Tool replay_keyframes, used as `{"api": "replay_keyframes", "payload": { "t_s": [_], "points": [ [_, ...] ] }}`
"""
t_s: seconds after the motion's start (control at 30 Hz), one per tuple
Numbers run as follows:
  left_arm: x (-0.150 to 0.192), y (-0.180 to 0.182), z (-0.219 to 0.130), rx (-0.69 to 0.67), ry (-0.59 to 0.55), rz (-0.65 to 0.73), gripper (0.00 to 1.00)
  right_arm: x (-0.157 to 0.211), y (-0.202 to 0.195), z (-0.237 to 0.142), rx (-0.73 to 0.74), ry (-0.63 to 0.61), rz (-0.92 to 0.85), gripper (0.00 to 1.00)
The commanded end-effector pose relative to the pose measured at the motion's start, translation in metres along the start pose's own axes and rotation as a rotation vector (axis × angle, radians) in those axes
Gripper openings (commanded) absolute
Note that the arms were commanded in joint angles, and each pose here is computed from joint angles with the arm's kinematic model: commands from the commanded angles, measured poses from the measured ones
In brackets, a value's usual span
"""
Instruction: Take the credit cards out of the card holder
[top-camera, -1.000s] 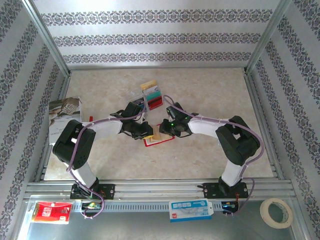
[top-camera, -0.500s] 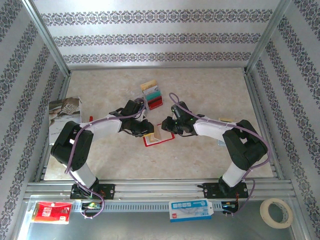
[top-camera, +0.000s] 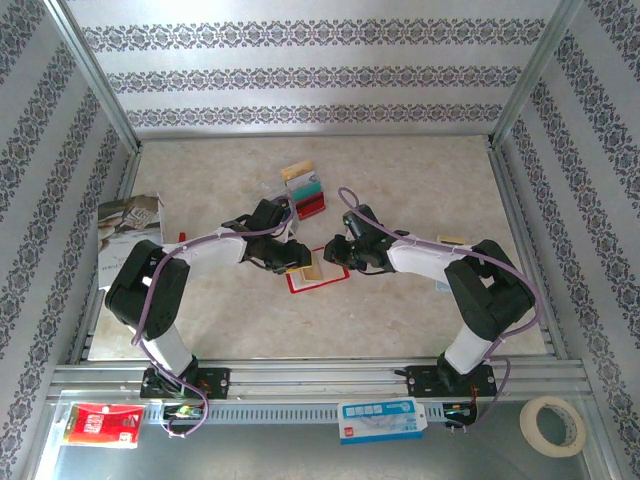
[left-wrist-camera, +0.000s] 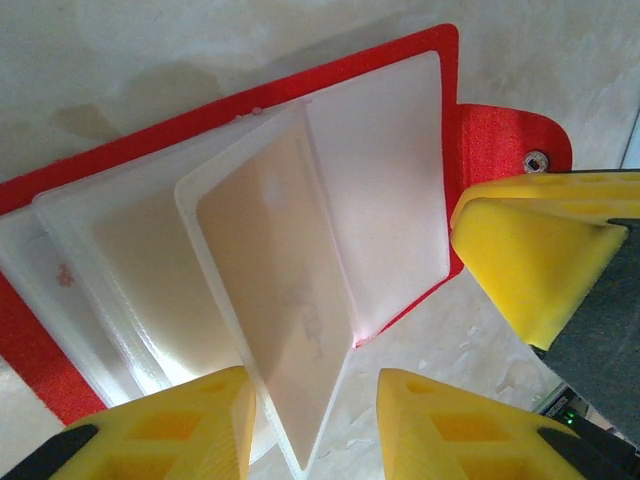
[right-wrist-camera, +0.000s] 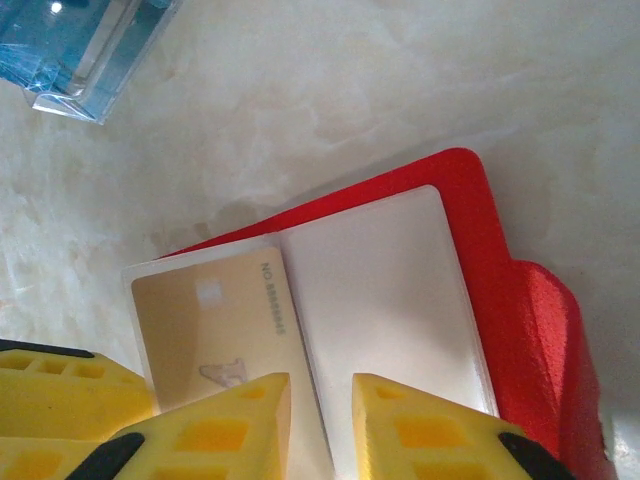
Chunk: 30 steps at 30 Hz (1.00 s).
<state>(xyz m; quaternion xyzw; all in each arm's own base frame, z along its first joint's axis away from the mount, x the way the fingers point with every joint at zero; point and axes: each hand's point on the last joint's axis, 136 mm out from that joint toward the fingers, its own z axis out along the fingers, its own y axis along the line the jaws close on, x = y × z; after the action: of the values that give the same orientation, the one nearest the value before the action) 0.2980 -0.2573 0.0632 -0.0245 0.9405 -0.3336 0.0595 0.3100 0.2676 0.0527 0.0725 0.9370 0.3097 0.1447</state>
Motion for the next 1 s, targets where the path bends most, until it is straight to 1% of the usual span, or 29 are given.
{"api": "replay_keyframes", "payload": {
  "t_s": [0.0,0.17,0.37,0.53,0.63,0.7,0.77,0.87,0.97],
  "points": [
    [0.002,-0.013,0.001,0.031,0.025,0.036,0.36,-0.008,0.000,-0.009,-0.004,-0.041,0.014,0.24],
    [0.001,-0.035,0.002,0.111,0.023,0.053,0.35,-0.013,0.001,-0.015,-0.006,-0.069,0.010,0.24],
    [-0.002,-0.056,0.013,0.150,0.031,0.078,0.36,-0.029,-0.001,-0.041,0.002,-0.172,-0.001,0.24],
    [-0.011,-0.074,0.027,0.186,0.030,0.094,0.40,-0.038,-0.010,-0.061,0.022,-0.244,-0.001,0.24],
    [-0.019,-0.075,0.031,0.179,0.016,0.088,0.44,-0.039,-0.013,-0.067,0.029,-0.259,-0.008,0.24],
    [-0.027,-0.072,0.028,0.138,-0.010,0.097,0.48,-0.038,-0.012,-0.069,0.029,-0.260,-0.020,0.24],
    [-0.033,-0.073,0.021,0.136,-0.037,0.093,0.49,-0.038,-0.011,-0.068,0.029,-0.252,-0.030,0.24],
    [-0.040,-0.064,0.013,0.130,-0.087,0.043,0.50,-0.035,-0.009,-0.062,0.040,-0.223,-0.055,0.24],
    [-0.040,-0.046,0.010,0.097,-0.119,-0.020,0.46,-0.031,-0.006,-0.053,0.062,-0.192,-0.092,0.22]
  ]
}}
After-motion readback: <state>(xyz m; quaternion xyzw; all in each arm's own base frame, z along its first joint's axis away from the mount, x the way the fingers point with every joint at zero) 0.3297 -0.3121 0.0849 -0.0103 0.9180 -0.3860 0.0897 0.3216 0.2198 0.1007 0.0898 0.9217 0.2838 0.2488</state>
